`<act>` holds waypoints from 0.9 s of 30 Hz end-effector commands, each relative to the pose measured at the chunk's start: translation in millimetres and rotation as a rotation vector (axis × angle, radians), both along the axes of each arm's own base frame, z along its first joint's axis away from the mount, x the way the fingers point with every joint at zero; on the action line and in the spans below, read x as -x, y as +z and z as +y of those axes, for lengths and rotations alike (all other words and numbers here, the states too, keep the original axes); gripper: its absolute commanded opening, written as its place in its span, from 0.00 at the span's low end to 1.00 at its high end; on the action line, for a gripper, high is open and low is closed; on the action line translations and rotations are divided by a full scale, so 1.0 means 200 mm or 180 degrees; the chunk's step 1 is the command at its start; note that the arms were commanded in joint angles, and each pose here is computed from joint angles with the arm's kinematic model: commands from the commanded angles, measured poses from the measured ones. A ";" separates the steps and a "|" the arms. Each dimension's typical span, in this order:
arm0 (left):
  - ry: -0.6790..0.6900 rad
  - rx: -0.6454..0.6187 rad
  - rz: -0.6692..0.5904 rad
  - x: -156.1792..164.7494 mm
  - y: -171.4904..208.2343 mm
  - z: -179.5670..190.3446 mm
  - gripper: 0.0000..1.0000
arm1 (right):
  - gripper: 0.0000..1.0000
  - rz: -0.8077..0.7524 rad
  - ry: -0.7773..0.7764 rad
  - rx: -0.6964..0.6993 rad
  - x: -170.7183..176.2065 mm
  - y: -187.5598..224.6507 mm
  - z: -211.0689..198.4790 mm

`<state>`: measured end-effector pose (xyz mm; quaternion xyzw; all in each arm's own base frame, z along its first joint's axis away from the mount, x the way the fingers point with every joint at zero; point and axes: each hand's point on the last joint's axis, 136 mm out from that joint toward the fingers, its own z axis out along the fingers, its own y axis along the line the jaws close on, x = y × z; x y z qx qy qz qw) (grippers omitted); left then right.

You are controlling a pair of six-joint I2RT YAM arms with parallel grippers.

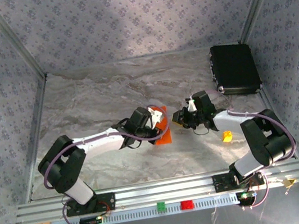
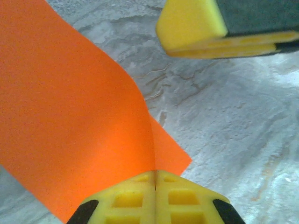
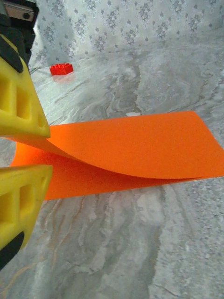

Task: Fold a paper plane with a square sheet of paper (pick it up from the middle)
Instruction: Fold the triangle a second time at the center of the table.

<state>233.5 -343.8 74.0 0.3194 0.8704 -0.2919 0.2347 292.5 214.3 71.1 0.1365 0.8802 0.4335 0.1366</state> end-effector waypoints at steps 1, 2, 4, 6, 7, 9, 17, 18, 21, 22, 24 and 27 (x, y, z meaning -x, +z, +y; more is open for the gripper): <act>-0.0123 0.0247 0.0324 0.07 0.01 -0.03 0.00 | 0.17 0.0123 0.0116 0.0099 0.10 -0.05 0.01; -0.0109 0.0245 0.0345 0.06 0.01 -0.02 0.00 | 0.15 0.0139 0.0160 0.0101 0.12 -0.06 0.03; -0.0085 0.0242 0.0375 0.06 0.00 -0.01 0.00 | 0.12 0.0149 0.0245 0.0107 0.16 -0.07 0.07; -0.0076 0.0261 0.0406 0.05 0.00 0.00 0.01 | 0.10 0.0141 0.0317 0.0114 0.18 -0.07 0.12; -0.0076 0.0258 0.0420 0.05 -0.01 0.00 0.02 | 0.09 0.0134 0.0344 0.0108 0.18 -0.07 0.14; -0.0074 0.0251 0.0435 0.05 -0.01 0.00 0.02 | 0.07 0.0110 0.0386 0.0058 0.18 -0.06 0.18; -0.0009 0.0275 0.0401 0.02 0.00 0.01 0.13 | 0.05 0.0092 0.0441 -0.0141 0.14 -0.05 0.28; 0.0004 0.0286 0.0391 0.01 0.01 0.01 0.14 | 0.05 0.0103 0.0437 -0.0132 0.14 -0.06 0.28; 0.0025 0.0311 0.0377 0.00 0.01 0.01 0.15 | 0.04 0.0124 0.0438 -0.0133 0.14 -0.07 0.28; 0.0031 0.0317 0.0370 0.00 0.01 0.00 0.15 | 0.04 0.0132 0.0442 -0.0136 0.15 -0.07 0.28; 0.0048 0.0333 0.0360 -0.01 0.01 0.00 0.15 | 0.04 0.0129 0.0438 -0.0140 0.15 -0.07 0.28; 0.0076 0.0354 0.0339 -0.03 0.01 0.00 0.16 | 0.04 0.0140 0.0427 -0.0133 0.14 -0.08 0.28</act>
